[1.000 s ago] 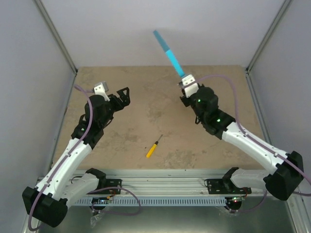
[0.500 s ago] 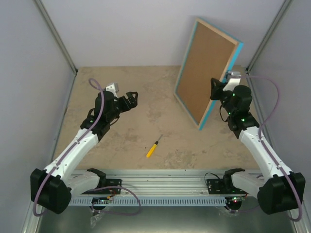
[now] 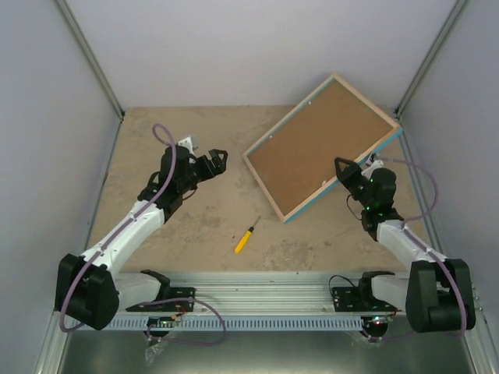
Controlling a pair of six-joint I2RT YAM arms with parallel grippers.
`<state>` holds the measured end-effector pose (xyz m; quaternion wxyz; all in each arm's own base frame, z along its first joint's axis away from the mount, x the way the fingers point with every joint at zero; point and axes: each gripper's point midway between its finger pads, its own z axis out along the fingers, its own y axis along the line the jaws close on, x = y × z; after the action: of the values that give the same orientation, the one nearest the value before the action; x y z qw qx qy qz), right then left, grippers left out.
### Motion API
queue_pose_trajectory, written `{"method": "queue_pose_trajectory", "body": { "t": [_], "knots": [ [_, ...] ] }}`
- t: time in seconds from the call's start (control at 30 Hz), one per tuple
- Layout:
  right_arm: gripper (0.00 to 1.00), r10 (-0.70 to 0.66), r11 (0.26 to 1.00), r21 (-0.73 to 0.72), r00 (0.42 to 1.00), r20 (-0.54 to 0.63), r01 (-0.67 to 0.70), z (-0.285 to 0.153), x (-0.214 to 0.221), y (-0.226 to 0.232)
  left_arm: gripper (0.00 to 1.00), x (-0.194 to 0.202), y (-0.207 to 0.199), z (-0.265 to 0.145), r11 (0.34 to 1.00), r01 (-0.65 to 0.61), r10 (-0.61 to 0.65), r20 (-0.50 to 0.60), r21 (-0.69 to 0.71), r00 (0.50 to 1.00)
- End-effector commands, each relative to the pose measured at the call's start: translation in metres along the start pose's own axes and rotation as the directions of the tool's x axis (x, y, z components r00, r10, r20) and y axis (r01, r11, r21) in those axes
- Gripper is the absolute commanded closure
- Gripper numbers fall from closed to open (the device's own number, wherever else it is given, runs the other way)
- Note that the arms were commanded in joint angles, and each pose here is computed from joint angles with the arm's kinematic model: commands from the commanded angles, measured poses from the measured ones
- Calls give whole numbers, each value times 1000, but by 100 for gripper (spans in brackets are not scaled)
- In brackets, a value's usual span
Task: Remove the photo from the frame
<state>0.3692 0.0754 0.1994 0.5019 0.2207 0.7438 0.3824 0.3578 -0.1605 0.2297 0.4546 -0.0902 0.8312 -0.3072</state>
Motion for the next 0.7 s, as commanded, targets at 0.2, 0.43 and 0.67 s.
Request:
{"method": "queue_pose_trajectory", "body": {
  "t": [0.2,0.43,0.67],
  "knots": [
    [100,238,971,-18,964,116,-237,-8,19,-20,1,27,13,22,988,146,-145,-38,41,989],
    [100,354,933,33,929,107,-359,8,50,-31,1,66,19,48,967,243,-227,-170,77,959],
    [99,423,896,110,902,87,-431,30,80,-45,1,96,33,65,949,310,-288,-246,58,926]
  ]
}}
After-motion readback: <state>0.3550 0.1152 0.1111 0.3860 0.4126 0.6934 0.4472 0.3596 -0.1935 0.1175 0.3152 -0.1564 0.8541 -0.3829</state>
